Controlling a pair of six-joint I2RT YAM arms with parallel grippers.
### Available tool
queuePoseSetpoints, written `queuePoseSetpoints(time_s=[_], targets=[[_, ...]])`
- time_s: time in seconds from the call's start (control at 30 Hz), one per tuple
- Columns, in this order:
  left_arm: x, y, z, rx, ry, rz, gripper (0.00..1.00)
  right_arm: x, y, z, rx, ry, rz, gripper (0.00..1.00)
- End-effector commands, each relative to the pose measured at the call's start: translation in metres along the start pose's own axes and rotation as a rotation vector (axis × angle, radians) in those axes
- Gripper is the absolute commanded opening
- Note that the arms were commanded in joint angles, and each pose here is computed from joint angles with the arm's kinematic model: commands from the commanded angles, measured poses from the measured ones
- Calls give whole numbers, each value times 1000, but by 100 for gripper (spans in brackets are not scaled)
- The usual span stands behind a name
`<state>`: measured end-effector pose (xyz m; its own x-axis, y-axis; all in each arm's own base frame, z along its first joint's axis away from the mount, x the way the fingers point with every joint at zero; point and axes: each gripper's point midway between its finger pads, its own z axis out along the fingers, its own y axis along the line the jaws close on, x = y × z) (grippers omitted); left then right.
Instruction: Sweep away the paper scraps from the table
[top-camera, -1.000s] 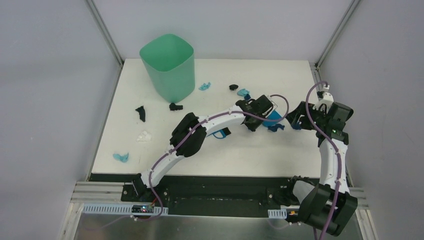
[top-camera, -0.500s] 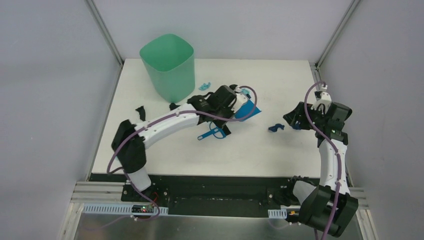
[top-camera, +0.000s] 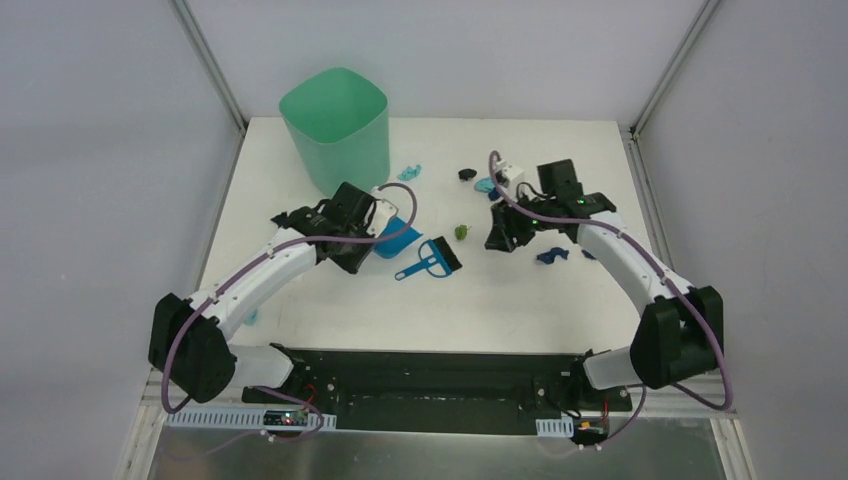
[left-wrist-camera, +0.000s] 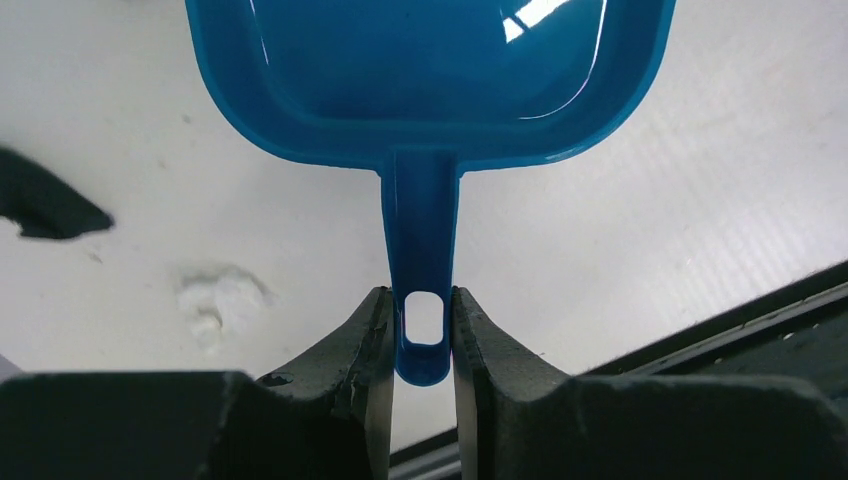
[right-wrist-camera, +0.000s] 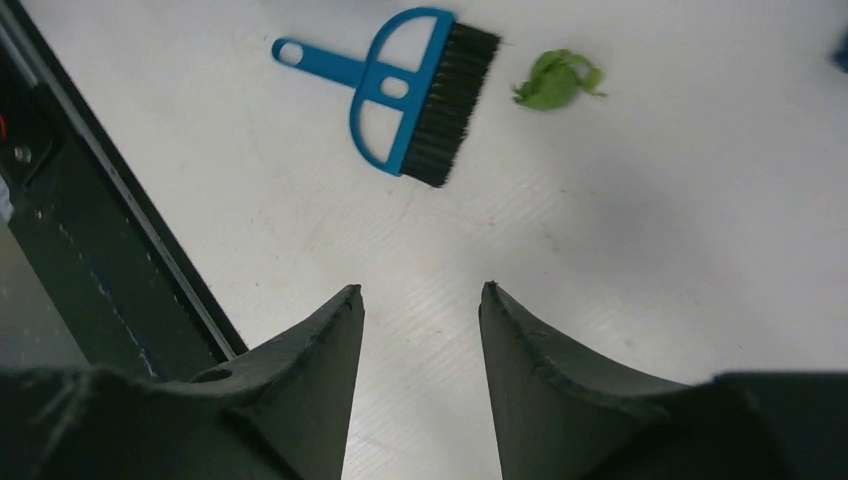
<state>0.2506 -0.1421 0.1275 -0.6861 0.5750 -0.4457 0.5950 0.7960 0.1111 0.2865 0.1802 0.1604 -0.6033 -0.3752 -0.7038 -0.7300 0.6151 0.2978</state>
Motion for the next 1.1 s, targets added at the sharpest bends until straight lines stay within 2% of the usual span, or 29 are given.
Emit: queuePoseSetpoints(time_s=[0.0,0.13,0.37,0.6,0.67,0.77,0.87,1.07], targets=[[31,14,-10,-13,24,-24,13,4,31,28,-96,104,-223,48],[34,15,-12,16,59,-48,13,13,61,55,-194,187,-350,40],[50,-8,11,159,252,-68,14,18,75,87,-259,248,-509,38],[68,-11,28,170,369,-93,19,29,84,112,-296,284,-630,37],[68,-10,31,167,380,-94,27,31,85,119,-306,285,-634,37],[69,-10,29,164,377,-102,50,37,86,125,-325,283,-683,37],[65,-15,20,210,349,-108,65,48,88,129,-339,274,-808,36],[64,-15,13,220,377,-125,68,64,90,141,-363,315,-906,35]])
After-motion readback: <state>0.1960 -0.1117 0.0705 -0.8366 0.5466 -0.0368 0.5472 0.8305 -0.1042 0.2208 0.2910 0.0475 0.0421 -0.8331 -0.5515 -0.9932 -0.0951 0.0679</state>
